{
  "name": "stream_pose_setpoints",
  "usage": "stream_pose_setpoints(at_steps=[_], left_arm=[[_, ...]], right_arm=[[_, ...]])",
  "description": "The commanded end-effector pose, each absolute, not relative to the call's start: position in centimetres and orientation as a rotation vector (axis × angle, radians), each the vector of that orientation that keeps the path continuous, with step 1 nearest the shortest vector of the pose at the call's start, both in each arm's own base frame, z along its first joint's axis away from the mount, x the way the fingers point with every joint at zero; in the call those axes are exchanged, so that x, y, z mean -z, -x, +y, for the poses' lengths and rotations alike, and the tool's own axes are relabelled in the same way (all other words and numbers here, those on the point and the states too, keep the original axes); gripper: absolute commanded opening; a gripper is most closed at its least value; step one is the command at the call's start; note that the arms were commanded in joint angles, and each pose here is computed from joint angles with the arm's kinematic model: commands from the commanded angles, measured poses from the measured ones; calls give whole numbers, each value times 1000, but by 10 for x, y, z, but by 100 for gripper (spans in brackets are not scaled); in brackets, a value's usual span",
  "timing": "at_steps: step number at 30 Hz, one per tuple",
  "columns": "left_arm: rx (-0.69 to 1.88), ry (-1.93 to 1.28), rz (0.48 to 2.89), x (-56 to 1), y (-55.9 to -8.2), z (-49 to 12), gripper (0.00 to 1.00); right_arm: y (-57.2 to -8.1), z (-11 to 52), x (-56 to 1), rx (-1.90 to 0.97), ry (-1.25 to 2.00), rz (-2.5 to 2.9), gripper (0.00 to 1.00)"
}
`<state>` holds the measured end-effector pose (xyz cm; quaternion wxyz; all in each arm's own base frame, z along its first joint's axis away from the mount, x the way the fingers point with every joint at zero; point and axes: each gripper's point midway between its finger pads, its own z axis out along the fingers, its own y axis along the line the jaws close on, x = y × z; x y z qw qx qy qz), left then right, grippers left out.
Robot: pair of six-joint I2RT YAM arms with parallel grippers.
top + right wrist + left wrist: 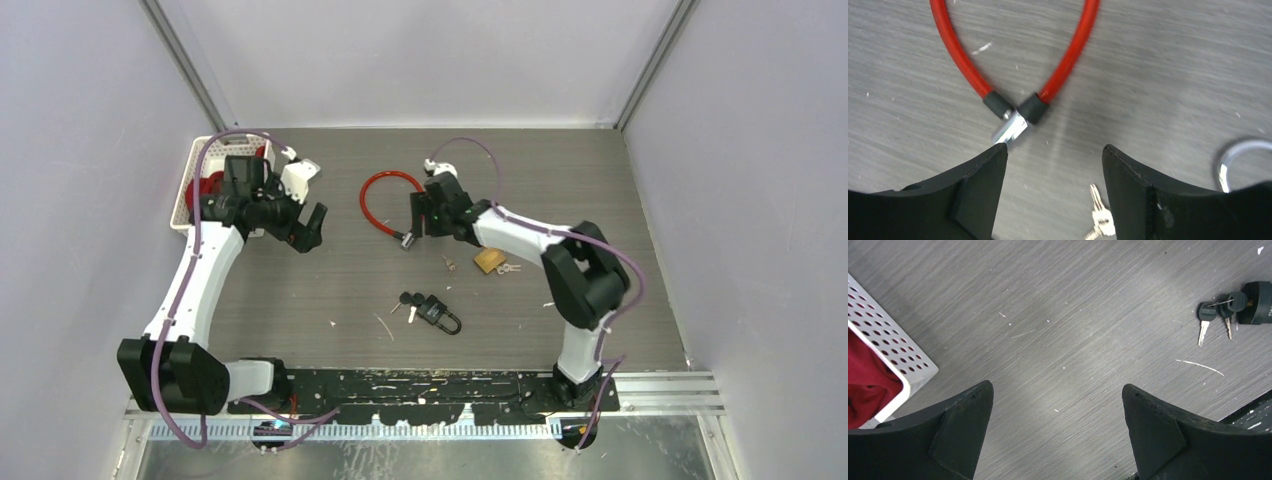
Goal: Unlock with the key
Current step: Place the lock at the center of the board, then move the lock to the center of the board.
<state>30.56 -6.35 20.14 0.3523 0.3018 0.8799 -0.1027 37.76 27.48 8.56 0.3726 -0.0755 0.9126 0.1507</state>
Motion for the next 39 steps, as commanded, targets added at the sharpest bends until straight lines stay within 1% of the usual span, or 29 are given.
stream_pose_setpoints(at_steps=[1,6,11,17,19,22,23,26,29,31,32,37,38,39], left_arm=[[303,-820,2267,-199,-299,-67,99],[318,-843,2269,-196,-291,-68,100],[311,-875,2268,-199,-285,-67,100],[310,-888,2248,-204,-280,-68,100],[312,-896,2250,-204,-277,-68,100],[302,-910,2246,-205,-274,-67,100],[300,-913,2245,-205,-273,-66,100],[299,-920,2245,-204,-271,-66,100],[301,-921,2244,-204,-270,-66,100],[305,-920,2243,-204,-271,-67,100],[311,-914,2244,-205,-271,-68,100],[337,-887,2252,-208,-273,-71,99],[339,-885,2254,-208,-273,-71,99],[336,-883,2255,-209,-273,-70,99]], right_arm=[[-416,302,-104,-377,180,2291,72],[-434,325,-91,-369,212,2313,68],[-439,319,-64,-221,256,2365,60],[-434,319,-44,-194,262,2427,51],[-430,325,-40,-235,283,2441,43],[-423,340,-41,-318,356,2431,24],[-420,348,-43,-361,401,2420,21],[-404,366,-48,-426,565,2388,17],[-389,376,-51,-444,705,2353,16],[-381,380,-52,-446,740,2350,20],[-379,382,-53,-455,750,2348,26],[-375,385,-86,-471,720,2287,64],[-377,379,-96,-447,690,2270,72],[-379,372,-108,-419,652,2252,86]])
